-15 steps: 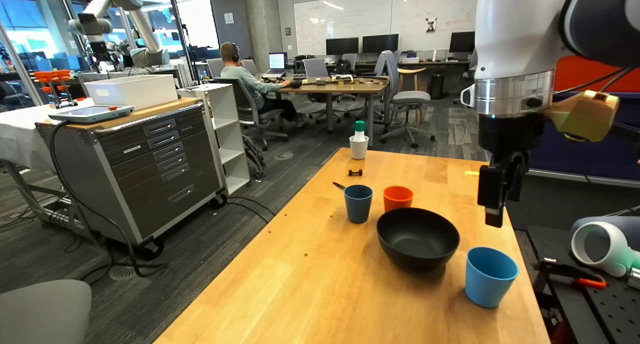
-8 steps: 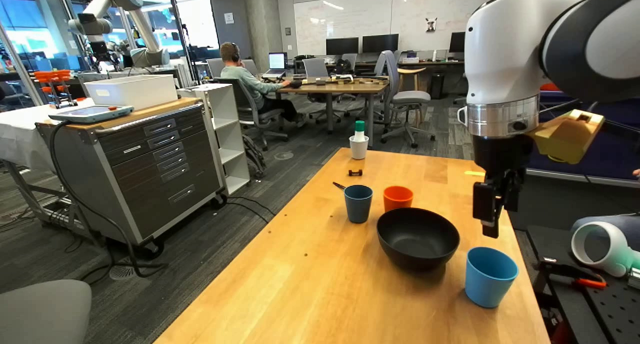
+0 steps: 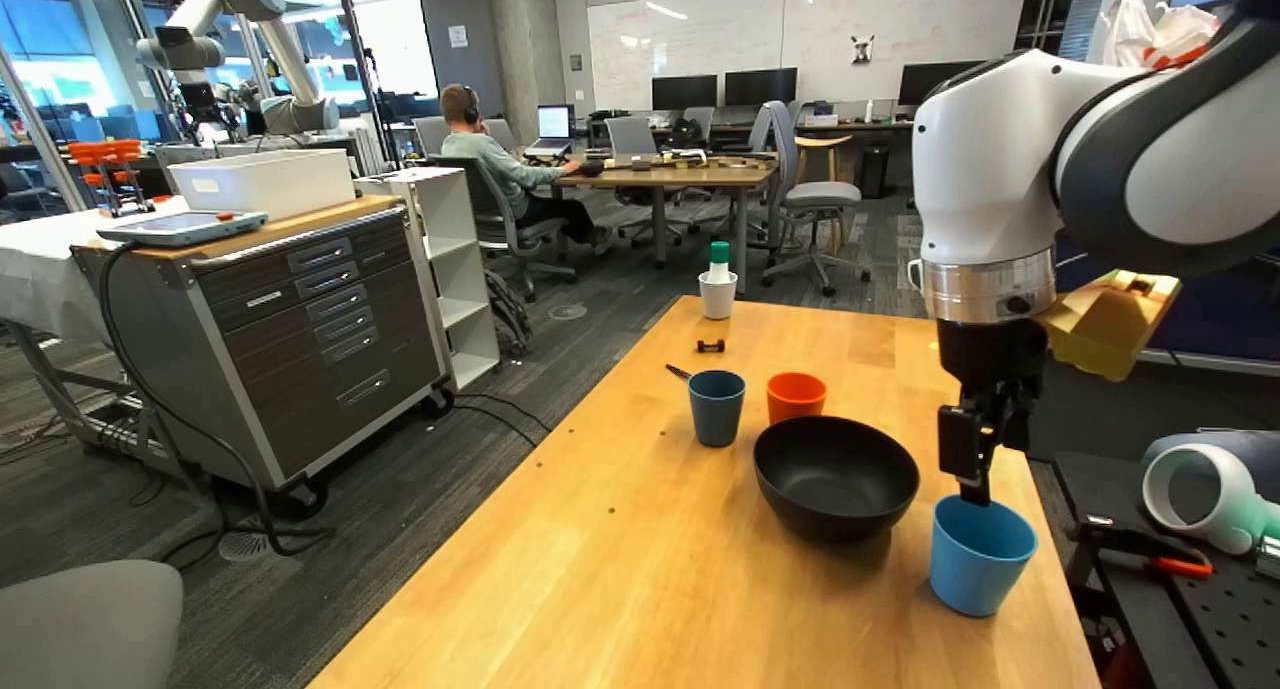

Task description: Stack the three cups and put the in the bowl, then pick the fork and put it in the cups

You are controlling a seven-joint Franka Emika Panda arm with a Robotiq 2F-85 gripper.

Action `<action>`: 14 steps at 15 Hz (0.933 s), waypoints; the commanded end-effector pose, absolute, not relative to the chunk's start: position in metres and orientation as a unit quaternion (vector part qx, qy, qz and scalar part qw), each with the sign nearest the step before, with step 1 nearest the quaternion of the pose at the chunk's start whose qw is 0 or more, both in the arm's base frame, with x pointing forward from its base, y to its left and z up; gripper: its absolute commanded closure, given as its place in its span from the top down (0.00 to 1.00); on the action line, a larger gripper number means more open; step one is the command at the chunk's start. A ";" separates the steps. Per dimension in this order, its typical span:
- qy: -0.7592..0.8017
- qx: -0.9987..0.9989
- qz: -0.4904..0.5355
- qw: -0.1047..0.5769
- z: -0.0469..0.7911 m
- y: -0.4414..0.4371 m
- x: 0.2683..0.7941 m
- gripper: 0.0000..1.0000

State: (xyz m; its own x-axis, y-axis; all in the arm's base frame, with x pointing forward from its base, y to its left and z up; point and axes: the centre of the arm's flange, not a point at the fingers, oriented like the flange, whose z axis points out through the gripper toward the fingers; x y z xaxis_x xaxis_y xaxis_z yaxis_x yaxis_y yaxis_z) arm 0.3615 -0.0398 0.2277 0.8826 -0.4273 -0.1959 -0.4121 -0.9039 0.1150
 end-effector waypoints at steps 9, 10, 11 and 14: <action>-0.184 0.975 -0.118 0.039 0.202 -0.008 0.312 0.60; -0.186 0.975 -0.119 0.040 0.201 -0.007 0.312 0.53; -0.186 0.975 -0.115 0.042 0.200 -0.006 0.312 0.45; -0.186 0.976 -0.109 0.041 0.200 -0.005 0.313 0.21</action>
State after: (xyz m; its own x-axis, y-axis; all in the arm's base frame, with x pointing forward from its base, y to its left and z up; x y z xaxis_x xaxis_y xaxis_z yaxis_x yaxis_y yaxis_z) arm 0.3599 -0.0111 0.2013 0.9032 -0.3630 -0.2289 -0.3428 -0.9312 0.1241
